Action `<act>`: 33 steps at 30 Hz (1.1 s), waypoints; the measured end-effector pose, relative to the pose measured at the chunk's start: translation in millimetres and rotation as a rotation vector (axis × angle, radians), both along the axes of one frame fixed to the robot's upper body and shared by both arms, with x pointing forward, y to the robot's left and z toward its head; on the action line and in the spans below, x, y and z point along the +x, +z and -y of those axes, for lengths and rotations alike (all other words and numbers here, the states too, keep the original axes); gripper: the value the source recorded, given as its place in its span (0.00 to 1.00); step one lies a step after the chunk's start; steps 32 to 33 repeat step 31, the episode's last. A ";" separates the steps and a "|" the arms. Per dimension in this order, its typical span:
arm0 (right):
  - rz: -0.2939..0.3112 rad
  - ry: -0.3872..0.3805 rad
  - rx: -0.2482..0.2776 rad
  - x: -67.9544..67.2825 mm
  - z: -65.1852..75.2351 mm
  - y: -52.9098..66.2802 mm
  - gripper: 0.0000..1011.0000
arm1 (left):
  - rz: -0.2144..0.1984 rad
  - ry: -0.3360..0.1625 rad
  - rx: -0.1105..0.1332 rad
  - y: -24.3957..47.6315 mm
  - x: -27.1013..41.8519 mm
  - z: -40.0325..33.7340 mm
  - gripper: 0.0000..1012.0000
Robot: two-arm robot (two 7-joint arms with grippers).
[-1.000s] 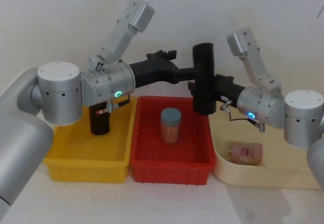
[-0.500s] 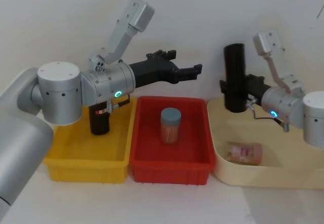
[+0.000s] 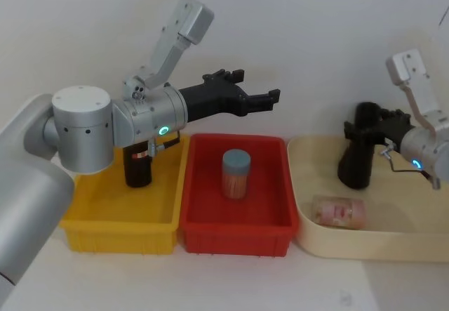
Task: Pick up the garbage bag with the one hand and transfer it to the other hand.
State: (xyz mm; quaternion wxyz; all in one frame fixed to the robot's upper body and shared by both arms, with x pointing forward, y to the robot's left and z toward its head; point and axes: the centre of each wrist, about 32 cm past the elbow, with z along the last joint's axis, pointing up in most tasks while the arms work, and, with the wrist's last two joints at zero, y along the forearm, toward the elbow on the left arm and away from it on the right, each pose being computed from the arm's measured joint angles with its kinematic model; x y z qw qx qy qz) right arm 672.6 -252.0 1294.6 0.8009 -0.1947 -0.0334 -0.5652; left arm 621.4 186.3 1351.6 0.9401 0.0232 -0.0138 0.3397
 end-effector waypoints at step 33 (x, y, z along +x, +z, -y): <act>-0.020 -0.053 -0.053 -3.3 22.2 -3.4 0.99 | 0.000 0.000 0.000 0.0 0.0 0.0 0.99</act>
